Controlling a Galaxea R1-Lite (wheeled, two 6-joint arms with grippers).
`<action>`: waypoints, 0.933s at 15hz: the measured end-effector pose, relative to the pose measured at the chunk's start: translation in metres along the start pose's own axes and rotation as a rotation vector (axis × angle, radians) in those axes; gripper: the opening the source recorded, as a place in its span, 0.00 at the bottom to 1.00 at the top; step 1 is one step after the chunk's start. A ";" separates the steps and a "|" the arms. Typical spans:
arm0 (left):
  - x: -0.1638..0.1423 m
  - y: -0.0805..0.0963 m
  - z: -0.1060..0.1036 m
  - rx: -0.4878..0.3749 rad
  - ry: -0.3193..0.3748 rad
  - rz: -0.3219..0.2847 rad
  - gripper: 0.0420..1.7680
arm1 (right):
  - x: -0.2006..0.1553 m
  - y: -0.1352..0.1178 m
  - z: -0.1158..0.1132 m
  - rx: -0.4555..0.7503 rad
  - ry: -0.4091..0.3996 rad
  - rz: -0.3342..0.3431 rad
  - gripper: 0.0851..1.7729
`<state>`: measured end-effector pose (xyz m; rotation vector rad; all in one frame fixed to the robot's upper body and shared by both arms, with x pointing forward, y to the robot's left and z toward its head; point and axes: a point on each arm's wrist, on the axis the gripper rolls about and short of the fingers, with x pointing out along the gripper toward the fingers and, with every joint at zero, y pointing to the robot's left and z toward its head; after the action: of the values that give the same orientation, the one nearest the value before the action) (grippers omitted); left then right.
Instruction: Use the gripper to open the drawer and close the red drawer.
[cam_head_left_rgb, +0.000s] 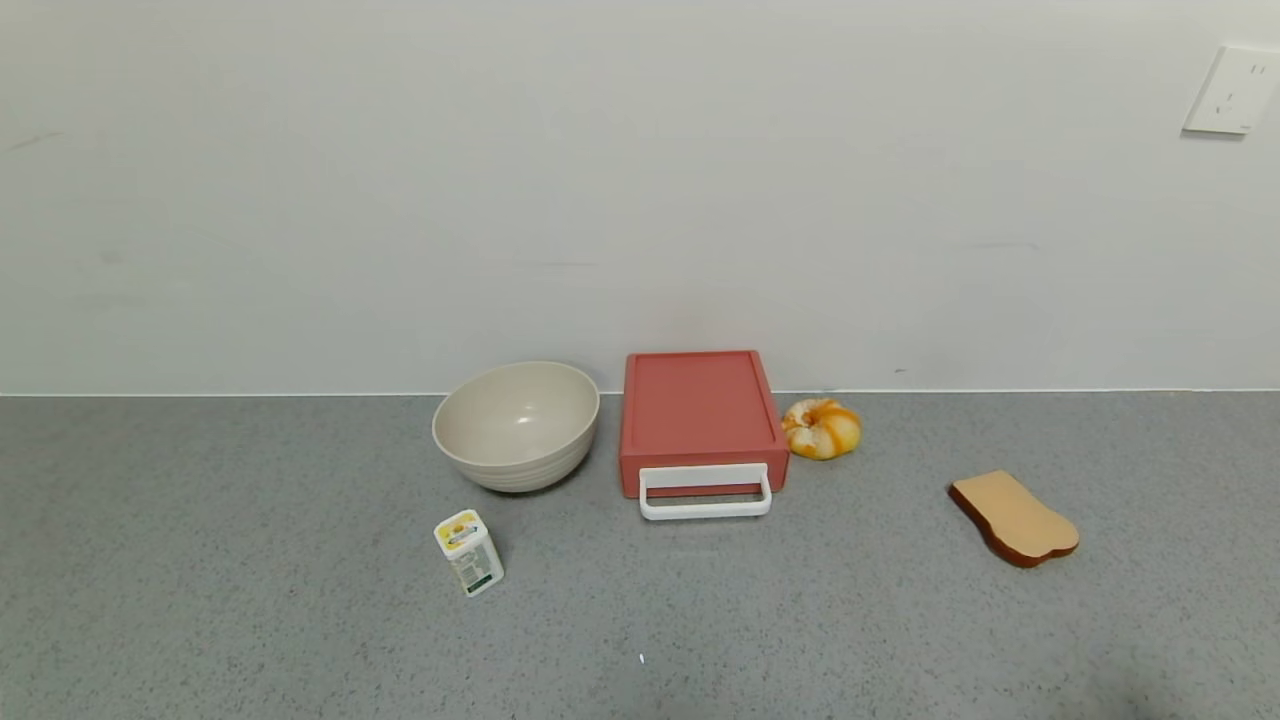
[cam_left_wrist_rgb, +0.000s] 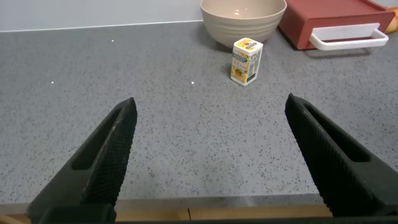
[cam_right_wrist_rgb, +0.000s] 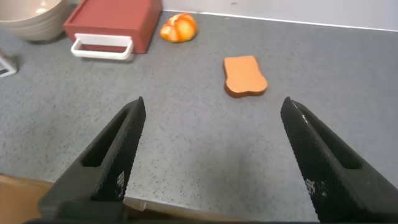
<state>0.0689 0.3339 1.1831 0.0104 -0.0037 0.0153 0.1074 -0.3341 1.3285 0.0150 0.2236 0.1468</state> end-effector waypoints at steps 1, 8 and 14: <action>0.000 0.000 0.000 0.000 0.000 0.000 0.97 | -0.009 0.000 -0.005 0.005 -0.013 -0.025 0.91; 0.000 0.000 0.000 -0.001 0.000 0.000 0.97 | -0.061 0.005 -0.045 0.014 -0.109 -0.123 0.94; 0.000 0.000 0.000 -0.001 0.000 0.001 0.97 | -0.072 0.007 -0.089 -0.036 -0.192 -0.216 0.95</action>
<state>0.0689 0.3339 1.1831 0.0091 -0.0042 0.0162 0.0178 -0.3380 1.2581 -0.0307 0.0297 -0.0659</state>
